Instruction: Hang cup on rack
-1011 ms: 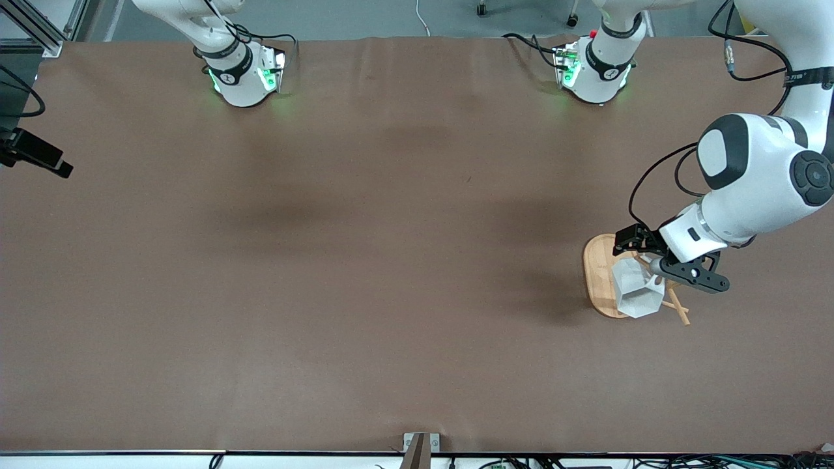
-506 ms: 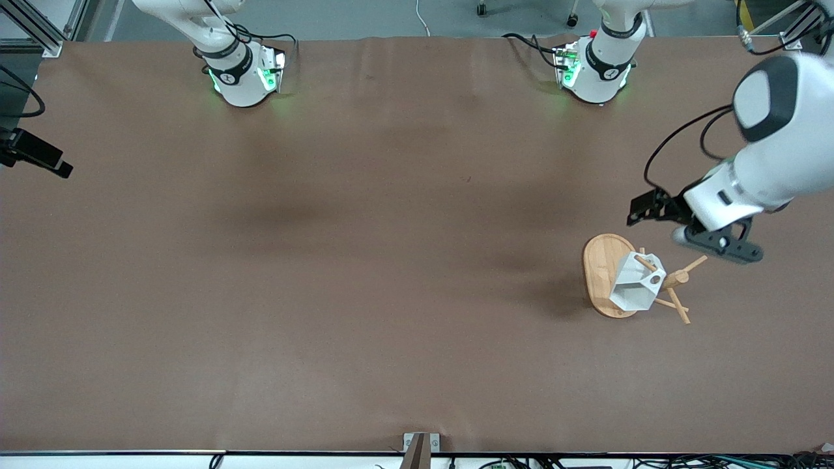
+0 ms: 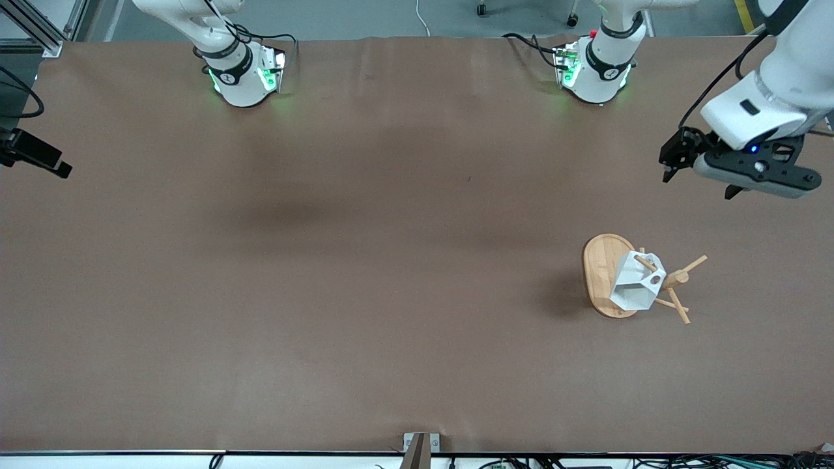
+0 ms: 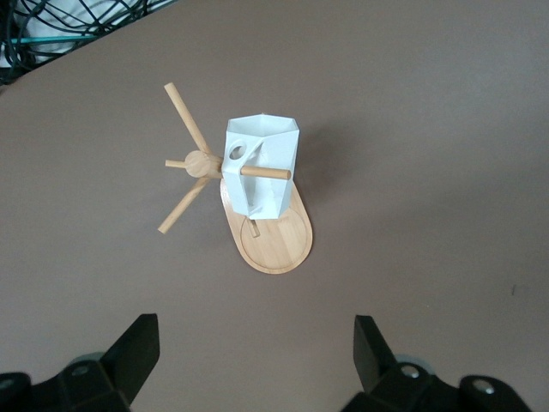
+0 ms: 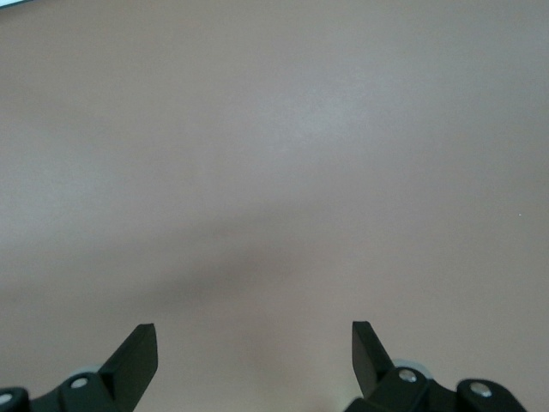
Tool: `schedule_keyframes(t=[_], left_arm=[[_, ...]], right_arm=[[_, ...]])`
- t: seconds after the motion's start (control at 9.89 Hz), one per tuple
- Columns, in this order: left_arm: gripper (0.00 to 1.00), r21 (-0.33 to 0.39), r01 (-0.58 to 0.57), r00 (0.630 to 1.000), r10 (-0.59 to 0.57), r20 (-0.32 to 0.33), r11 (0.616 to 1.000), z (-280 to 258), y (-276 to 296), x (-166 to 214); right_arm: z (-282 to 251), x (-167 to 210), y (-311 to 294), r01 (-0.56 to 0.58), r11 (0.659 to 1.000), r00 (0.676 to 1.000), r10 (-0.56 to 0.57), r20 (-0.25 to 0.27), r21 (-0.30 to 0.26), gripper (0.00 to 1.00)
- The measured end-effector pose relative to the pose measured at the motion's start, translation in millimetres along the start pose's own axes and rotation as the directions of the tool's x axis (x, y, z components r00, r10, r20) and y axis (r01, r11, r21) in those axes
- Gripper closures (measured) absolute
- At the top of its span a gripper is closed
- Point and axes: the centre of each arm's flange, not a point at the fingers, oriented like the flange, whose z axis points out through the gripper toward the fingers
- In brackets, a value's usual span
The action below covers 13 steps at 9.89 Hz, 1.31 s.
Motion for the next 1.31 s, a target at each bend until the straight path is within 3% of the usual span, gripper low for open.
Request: schedule_keyframes(t=[0.61, 1.31], left_arm=[[0.00, -0.042, 0.148, 0.988, -0.146, 0.053, 0.988, -40, -19, -45], [0.00, -0.095, 0.185, 0.981, -0.178, 0.084, 0.978, -23, -23, -39]], right_arm=[[1, 0, 1, -0.003, 1.000, 1.000, 0.003, 0.001, 0.000, 0.00], [0, 0, 5, 0.056, 0.998, 0.998, -0.056, 0.002, -0.023, 0.00]])
